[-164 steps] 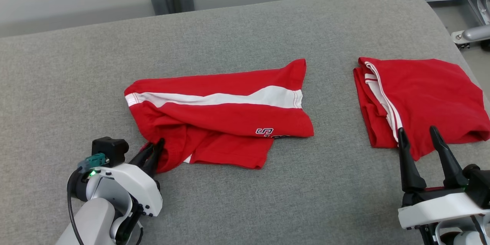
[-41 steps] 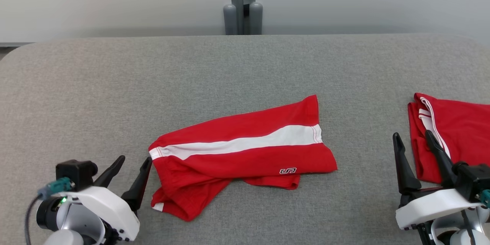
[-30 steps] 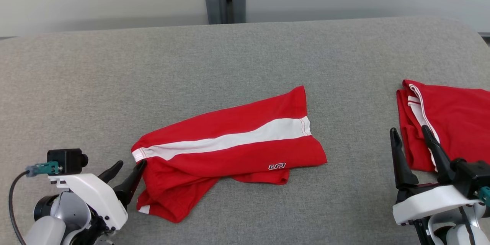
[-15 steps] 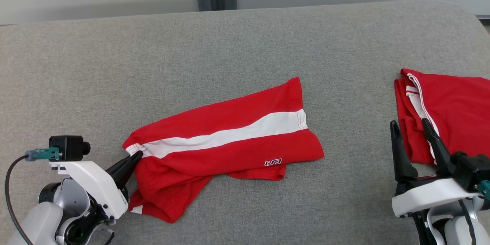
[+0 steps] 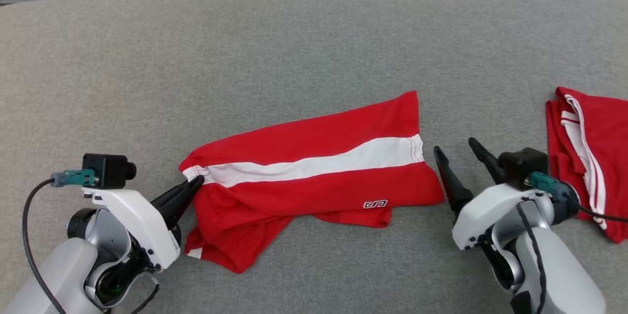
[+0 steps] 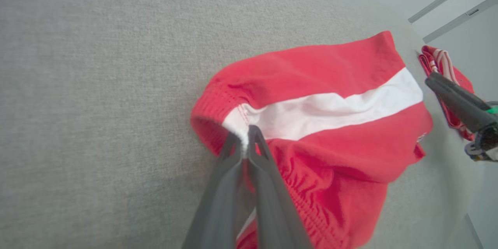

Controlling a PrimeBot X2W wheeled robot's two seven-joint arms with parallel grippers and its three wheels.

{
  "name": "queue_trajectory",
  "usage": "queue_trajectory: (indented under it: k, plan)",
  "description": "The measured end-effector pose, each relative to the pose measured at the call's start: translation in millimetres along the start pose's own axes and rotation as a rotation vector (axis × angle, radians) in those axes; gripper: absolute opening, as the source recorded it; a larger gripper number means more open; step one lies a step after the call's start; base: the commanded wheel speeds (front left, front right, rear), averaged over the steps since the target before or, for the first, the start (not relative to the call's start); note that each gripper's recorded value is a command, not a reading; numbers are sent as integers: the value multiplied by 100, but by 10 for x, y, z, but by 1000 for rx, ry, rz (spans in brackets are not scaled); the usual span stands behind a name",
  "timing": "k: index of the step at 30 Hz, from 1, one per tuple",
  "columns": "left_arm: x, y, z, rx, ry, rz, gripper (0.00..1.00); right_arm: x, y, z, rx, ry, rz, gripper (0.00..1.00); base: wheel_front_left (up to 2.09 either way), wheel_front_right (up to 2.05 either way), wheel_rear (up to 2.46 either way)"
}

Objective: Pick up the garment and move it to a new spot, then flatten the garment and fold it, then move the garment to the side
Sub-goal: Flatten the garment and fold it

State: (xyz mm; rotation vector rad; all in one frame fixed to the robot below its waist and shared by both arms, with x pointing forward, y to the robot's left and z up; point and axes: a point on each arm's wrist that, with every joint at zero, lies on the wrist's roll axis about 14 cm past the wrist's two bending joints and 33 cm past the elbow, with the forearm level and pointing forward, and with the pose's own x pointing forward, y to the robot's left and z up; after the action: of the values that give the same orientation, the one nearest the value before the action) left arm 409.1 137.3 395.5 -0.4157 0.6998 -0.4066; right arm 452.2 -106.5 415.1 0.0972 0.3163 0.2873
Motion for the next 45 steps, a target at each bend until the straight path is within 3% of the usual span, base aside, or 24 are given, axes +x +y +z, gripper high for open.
queue_trajectory:
  k: [9, 10, 11, 12, 13, 20, 29, 33, 39, 41, 42, 45]
  plan:
    - [-1, -39, -66, -14, -3, -19, 0, 228, 362, -284, -24, 140, 139, 100, 0, 0, 0]
    - [2, -45, -58, -15, -7, -22, 0, 236, 391, -298, -29, 147, 152, 82, 0, 0, 0]
    - [3, -54, -45, -14, -12, -25, 0, 242, 396, -301, -32, 148, 157, 48, 0, 0, 0]
    - [2, -56, -38, -15, -18, -26, 0, 246, 396, -304, -31, 148, 161, 33, 0, 0, 0]
    - [1, -62, -40, -15, -23, -28, 0, 248, 397, -305, -33, 149, 165, 0, 0, 0, 0]
    - [-53, -88, 193, 24, -130, -38, 0, 237, 287, -34, -2, 19, 147, 0, 0, 0, 0]
    - [-265, -338, 907, 166, -383, -80, 0, 89, 107, 997, -30, -336, 106, 0, 0, 0, 0]
    - [-459, -501, 1310, 245, -537, -64, 0, -122, 111, 1583, -73, -524, 98, 0, 0, 0, 0]
    - [-802, -808, 1772, 342, -764, -6, 0, -519, 158, 2173, -136, -710, 74, 0, 0, 0, 0]
    - [-918, -915, 1873, 375, -831, 9, 0, -648, 207, 2302, -150, -756, 74, 0, 0, 0, 0]
    - [-1050, -1133, 1829, 423, -872, 21, 0, -936, 319, 2412, -153, -805, 66, 0, 0, 0, 0]
    - [-1033, -1159, 1827, 424, -881, 25, 0, -851, 257, 2287, -133, -752, 51, 0, 0, 0, 0]
